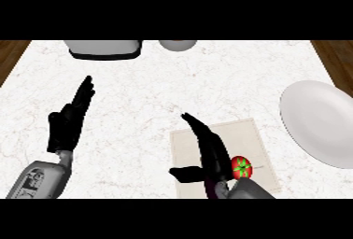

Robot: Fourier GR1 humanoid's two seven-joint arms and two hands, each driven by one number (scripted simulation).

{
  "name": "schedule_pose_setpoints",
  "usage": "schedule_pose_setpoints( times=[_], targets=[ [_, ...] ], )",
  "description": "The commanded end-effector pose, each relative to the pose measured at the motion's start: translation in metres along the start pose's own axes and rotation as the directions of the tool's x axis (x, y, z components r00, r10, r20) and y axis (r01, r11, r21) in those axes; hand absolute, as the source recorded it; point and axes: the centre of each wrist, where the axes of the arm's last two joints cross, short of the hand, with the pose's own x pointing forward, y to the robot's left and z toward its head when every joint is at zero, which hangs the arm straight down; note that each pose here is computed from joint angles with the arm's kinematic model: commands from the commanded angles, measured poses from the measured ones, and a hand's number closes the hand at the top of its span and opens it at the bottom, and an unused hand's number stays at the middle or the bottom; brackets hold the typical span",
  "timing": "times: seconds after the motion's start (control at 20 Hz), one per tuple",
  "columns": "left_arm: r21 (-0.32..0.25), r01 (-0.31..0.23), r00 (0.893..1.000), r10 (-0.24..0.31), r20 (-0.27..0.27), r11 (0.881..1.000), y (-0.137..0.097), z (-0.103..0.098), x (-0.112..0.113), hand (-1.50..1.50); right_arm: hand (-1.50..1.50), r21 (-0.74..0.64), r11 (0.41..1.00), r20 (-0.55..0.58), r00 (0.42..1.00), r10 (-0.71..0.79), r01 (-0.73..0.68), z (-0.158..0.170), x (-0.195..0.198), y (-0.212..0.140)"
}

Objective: Pick the eggplant from the placemat and place it in the plate

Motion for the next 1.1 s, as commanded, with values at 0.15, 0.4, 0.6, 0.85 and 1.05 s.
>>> schedule_pose_setpoints(
  times=[0.15,0.4,0.6,0.85,1.05],
  targets=[
    [-0.029,-0.006,1.0,0.006,-0.004,1.0,0.0,-0.016,0.014,0.0,-1.5,-0.075,0.967,0.053,0.967,0.248,-0.243,0.047,0.006,0.035],
    [-0.034,-0.003,1.0,0.003,-0.012,0.999,-0.003,-0.01,-0.001,0.0,-1.5,-0.178,0.923,0.035,0.935,0.352,-0.341,0.044,0.055,0.008],
    [-0.023,-0.017,1.0,0.017,0.006,1.0,-0.002,-0.001,0.006,0.0,-1.5,-0.01,0.865,-0.106,0.861,0.498,-0.501,0.041,0.082,-0.029],
    [-0.021,-0.008,1.0,0.008,0.002,1.0,-0.005,-0.011,0.005,0.0,-1.5,0.204,0.795,-0.228,0.762,0.606,-0.571,0.041,0.099,-0.029],
    [-0.03,0.008,1.0,-0.007,0.011,1.0,0.011,-0.014,0.006,0.0,-1.5,0.256,0.772,-0.285,0.718,0.635,-0.581,0.026,0.109,-0.043]
  ],
)
